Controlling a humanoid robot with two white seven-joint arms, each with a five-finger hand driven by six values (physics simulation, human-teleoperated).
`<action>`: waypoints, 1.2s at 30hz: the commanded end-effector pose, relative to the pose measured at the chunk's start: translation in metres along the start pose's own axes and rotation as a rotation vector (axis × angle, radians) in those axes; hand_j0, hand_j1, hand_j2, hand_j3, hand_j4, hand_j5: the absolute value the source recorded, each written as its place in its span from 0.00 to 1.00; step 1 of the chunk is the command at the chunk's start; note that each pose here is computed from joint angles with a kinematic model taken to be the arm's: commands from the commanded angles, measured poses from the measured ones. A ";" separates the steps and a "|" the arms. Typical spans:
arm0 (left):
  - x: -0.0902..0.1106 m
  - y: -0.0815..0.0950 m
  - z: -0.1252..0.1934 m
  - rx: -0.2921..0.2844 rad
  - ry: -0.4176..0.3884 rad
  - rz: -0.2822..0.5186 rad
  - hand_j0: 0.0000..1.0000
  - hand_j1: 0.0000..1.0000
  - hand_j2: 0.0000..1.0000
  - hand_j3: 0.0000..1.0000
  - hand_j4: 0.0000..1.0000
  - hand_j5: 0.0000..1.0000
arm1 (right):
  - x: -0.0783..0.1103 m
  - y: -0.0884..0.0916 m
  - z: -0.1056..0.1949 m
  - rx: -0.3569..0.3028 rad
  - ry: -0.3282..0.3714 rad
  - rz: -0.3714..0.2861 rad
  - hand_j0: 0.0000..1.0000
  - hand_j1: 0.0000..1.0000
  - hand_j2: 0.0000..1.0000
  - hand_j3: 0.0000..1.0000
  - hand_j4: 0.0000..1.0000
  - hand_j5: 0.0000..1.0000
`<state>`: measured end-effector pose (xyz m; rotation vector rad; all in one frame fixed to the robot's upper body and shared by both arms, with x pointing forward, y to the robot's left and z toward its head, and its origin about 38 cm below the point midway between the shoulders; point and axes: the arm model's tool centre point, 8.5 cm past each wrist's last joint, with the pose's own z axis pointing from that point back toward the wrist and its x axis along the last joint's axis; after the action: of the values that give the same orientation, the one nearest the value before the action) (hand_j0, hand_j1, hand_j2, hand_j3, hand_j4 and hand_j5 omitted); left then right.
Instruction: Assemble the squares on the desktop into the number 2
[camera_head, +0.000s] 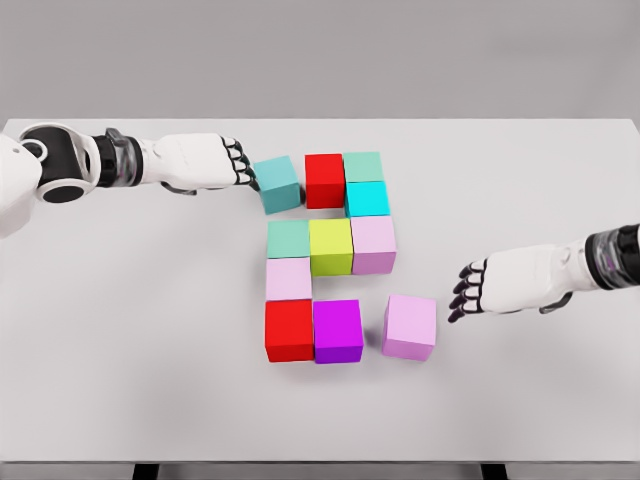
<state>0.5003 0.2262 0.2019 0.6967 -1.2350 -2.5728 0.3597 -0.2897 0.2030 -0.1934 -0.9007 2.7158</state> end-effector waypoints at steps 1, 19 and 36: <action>0.000 0.000 0.000 0.002 0.001 0.003 0.88 0.88 0.88 0.88 0.88 0.88 | 0.003 -0.001 0.001 -0.006 -0.007 0.000 0.99 0.99 0.99 0.99 0.99 0.99; -0.017 0.002 -0.004 -0.011 0.040 0.019 0.89 0.89 0.89 0.89 0.89 0.89 | 0.007 -0.021 -0.015 -0.045 -0.048 0.031 0.99 0.99 0.99 0.99 0.99 0.99; -0.024 0.007 -0.007 -0.011 0.055 0.025 0.90 0.90 0.90 0.90 0.90 0.90 | 0.009 -0.040 -0.025 -0.082 -0.072 0.059 0.99 0.99 0.99 0.99 0.99 0.99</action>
<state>0.5236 0.2265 0.2114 0.7411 -1.2014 -2.5282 0.3648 -0.2439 0.2070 -0.1471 -1.0353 2.7635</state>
